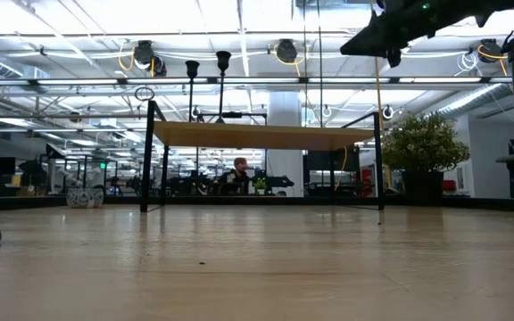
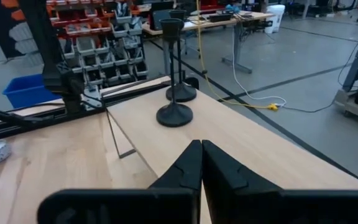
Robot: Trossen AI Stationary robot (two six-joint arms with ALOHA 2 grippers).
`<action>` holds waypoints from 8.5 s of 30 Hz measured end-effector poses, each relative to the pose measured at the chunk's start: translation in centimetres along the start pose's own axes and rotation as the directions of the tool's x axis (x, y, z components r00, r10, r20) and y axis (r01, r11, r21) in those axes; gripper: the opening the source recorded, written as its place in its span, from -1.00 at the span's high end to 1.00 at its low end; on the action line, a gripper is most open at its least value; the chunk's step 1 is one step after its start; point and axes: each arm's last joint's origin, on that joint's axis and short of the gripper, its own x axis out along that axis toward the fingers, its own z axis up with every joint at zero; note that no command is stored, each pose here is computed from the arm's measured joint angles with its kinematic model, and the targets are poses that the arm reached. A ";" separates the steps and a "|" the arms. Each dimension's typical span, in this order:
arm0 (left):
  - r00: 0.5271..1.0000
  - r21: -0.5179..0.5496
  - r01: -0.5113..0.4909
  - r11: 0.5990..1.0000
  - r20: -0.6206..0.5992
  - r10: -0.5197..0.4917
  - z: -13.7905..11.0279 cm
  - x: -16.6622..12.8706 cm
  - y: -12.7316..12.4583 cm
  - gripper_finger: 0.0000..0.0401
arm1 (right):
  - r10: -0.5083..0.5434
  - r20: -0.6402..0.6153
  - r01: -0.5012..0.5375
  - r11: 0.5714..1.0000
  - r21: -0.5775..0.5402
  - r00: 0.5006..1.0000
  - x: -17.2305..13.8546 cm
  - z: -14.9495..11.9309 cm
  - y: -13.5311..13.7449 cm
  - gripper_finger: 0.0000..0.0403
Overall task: Pick & Place candle stick holders
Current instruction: Put the candle holder on the shelf
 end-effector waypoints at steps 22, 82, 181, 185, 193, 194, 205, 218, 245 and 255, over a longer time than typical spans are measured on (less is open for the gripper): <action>0.999 -0.045 -0.042 0.998 0.005 0.042 -0.1 0.4 0.5 0.16 | 0.022 -0.004 -0.022 0.999 -0.031 1.000 0.0 0.0 0.1 1.00; 0.995 0.116 0.027 0.993 0.094 -0.038 4.5 -0.5 -2.9 0.93 | 0.022 -0.004 -0.022 0.999 -0.039 1.000 0.0 0.0 0.1 0.99; 0.946 0.353 -0.019 0.936 0.308 -0.097 19.0 -15.2 2.4 0.93 | 0.402 0.048 -0.385 0.899 -0.207 0.914 18.5 3.0 11.0 0.20; 0.946 0.362 -0.008 0.932 0.306 -0.110 19.0 -15.2 2.2 0.93 | 0.402 0.042 -0.385 0.900 -0.205 0.915 18.5 3.0 11.0 0.20; 0.948 0.361 -0.003 0.932 0.298 -0.112 19.1 -15.1 2.2 0.93 | 0.390 -0.013 -0.385 0.905 -0.181 0.921 18.5 2.4 10.9 0.27; 0.948 0.362 -0.001 0.932 0.297 -0.114 19.1 -15.1 2.2 0.93 | 0.388 -0.021 -0.386 0.905 -0.180 0.921 18.5 2.3 10.9 0.30; 0.946 0.367 0.008 0.930 0.299 -0.126 19.1 -15.1 2.1 0.93 | 0.385 -0.068 -0.391 0.904 -0.174 0.920 18.5 1.9 10.9 0.85; 0.946 0.379 0.005 0.925 0.298 -0.127 19.1 -15.1 2.1 0.88 | 0.385 -0.069 -0.392 0.907 -0.153 0.920 18.5 1.9 10.9 0.96; 0.914 0.400 -0.033 0.916 0.383 -0.135 16.7 -18.6 4.7 0.05 | 0.385 0.000 -0.384 0.921 -0.073 0.923 18.5 2.5 10.8 0.96; 0.852 0.429 -0.097 0.898 0.502 -0.148 12.7 -20.6 5.0 0.05 | 0.386 0.151 -0.390 0.921 -0.003 0.910 18.7 4.2 9.4 0.96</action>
